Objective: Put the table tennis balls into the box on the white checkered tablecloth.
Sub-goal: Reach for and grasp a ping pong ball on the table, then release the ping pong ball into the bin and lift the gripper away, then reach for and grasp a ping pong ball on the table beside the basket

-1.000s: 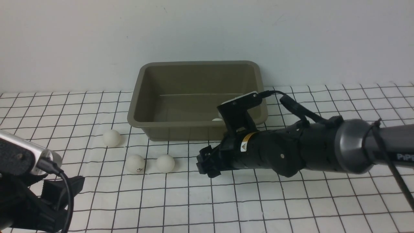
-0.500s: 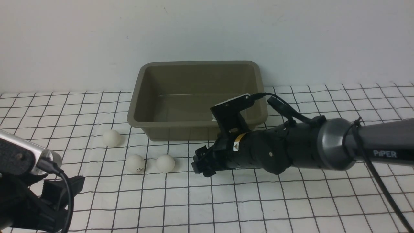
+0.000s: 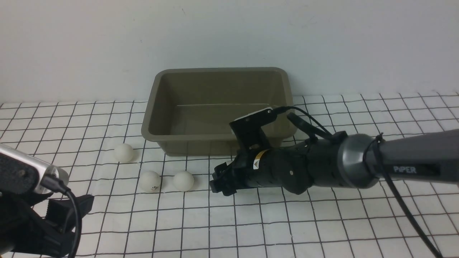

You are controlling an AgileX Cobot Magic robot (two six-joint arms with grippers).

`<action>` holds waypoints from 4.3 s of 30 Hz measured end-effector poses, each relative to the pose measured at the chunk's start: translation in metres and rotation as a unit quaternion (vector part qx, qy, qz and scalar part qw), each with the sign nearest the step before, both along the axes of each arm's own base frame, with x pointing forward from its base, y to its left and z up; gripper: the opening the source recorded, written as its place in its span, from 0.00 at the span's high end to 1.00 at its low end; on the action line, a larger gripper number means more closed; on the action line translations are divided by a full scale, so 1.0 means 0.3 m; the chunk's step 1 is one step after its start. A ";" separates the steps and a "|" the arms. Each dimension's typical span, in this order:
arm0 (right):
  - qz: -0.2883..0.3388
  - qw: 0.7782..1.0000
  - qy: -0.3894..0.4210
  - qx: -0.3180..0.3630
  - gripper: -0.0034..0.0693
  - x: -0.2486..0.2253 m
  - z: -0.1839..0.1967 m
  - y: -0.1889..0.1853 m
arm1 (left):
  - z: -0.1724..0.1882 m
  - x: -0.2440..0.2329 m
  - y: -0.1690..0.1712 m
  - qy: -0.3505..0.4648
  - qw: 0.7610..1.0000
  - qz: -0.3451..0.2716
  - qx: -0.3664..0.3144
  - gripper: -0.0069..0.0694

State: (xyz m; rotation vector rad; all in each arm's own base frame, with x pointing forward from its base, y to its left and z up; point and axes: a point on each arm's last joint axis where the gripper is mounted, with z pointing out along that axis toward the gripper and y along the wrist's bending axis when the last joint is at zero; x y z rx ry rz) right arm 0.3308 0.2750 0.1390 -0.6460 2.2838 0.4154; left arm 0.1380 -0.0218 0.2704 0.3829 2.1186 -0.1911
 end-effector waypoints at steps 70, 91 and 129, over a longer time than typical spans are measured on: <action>0.005 0.978 -0.171 -0.120 0.30 0.208 0.453 -0.268 | 0.002 -0.002 -0.024 0.014 0.999 -0.028 -0.034 0.28; -0.057 0.980 -0.120 -0.148 0.36 -0.332 1.010 -0.582 | 0.094 0.213 -0.065 0.054 0.988 -0.109 -0.096 0.28; 0.049 0.986 -0.074 -0.140 0.36 -0.370 0.979 -0.539 | -0.277 0.622 -0.360 0.243 0.969 -0.001 -0.034 0.32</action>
